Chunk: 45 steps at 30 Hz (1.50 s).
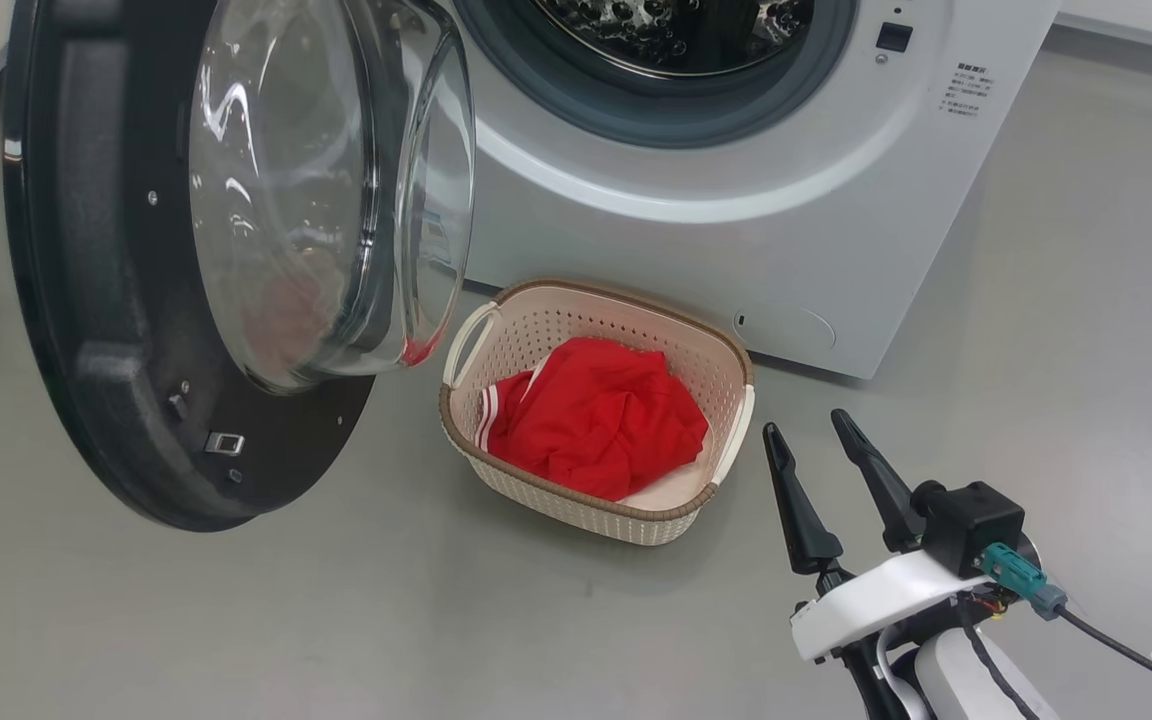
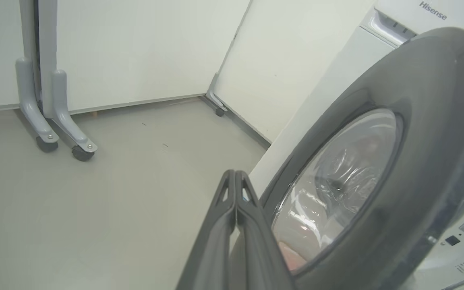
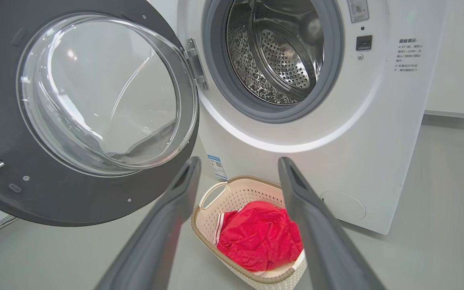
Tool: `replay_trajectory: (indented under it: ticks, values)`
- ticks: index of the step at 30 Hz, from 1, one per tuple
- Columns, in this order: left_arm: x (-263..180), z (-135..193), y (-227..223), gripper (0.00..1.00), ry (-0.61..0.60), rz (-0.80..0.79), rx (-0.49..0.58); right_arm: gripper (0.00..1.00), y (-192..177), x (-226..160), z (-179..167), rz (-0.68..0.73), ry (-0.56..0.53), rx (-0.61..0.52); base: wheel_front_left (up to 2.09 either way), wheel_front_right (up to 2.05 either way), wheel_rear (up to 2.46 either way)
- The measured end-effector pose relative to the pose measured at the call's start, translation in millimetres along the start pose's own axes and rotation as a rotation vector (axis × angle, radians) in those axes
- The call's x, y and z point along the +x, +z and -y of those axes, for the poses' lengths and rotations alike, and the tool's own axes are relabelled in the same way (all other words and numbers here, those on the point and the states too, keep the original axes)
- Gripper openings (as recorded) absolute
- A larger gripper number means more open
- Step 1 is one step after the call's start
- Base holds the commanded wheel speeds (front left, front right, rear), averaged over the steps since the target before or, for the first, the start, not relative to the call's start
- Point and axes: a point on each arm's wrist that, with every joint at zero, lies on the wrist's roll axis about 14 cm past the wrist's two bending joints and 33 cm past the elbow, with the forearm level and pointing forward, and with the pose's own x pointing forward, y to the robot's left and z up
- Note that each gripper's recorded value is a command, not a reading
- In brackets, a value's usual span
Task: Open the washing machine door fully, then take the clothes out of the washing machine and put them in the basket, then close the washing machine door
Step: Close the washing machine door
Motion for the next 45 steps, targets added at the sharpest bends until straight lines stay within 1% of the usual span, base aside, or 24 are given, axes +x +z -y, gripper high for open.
replay_trajectory:
  ticks: [8, 16, 19, 22, 24, 31, 45]
  values:
    - [17, 8, -14, 0.0, 0.029, -0.035, -0.336, 1.0, -1, 0, 8, 0.0, -0.02, 0.006, 0.0, 0.0, 0.0]
    - [26, 3, -25, 0.0, 0.087, -0.094, -0.665, 1.0, 0, -1, 14, 0.003, -0.038, 0.008, 0.0, 0.0, 0.0]
    - [29, 9, -29, 0.0, 0.075, -0.122, -0.791, 1.0, 0, -1, 16, 0.004, -0.043, 0.008, 0.0, 0.0, 0.0]
    - [31, 19, -33, 0.0, 0.034, -0.159, -0.885, 1.0, 1, -2, 17, 0.005, -0.047, 0.008, 0.0, 0.0, 0.0]
    - [31, 24, -37, 0.0, 0.013, -0.194, -0.911, 1.0, 1, -2, 18, 0.006, -0.048, 0.008, 0.0, 0.0, 0.0]
    - [29, 41, -50, 0.0, -0.043, -0.309, -0.922, 1.0, 2, -2, 18, 0.008, -0.052, 0.007, 0.0, 0.0, 0.0]
    - [15, 81, -65, 0.0, -0.198, -0.495, -0.962, 1.0, 7, -2, 19, 0.023, -0.055, -0.002, 0.0, 0.0, 0.0]
